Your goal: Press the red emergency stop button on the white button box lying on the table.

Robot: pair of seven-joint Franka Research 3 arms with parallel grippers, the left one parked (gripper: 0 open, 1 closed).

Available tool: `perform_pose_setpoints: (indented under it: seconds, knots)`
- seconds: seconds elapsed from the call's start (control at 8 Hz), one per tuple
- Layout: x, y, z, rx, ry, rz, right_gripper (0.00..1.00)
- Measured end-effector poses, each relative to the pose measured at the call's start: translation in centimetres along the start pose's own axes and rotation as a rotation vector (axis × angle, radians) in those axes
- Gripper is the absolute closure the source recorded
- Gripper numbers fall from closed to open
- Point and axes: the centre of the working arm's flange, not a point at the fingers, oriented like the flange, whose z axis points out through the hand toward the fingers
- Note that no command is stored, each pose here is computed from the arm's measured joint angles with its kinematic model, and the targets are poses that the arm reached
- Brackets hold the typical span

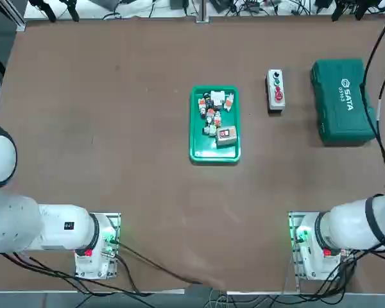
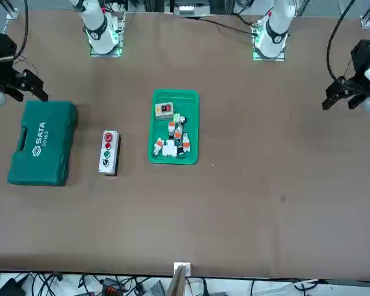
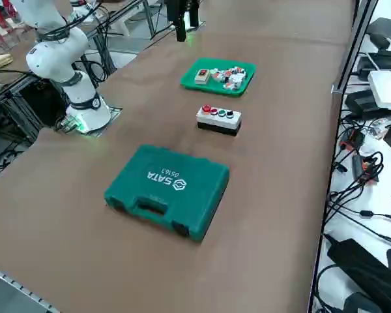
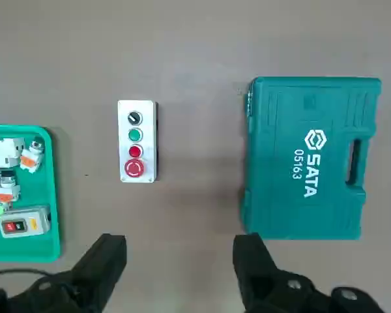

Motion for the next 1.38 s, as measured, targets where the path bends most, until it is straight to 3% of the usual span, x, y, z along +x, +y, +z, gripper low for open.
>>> perform_pose_setpoints:
  seconds: [1.38]
  knots:
    - [0.11, -0.22, 0.64, -0.001, -0.025, -0.008, 0.00]
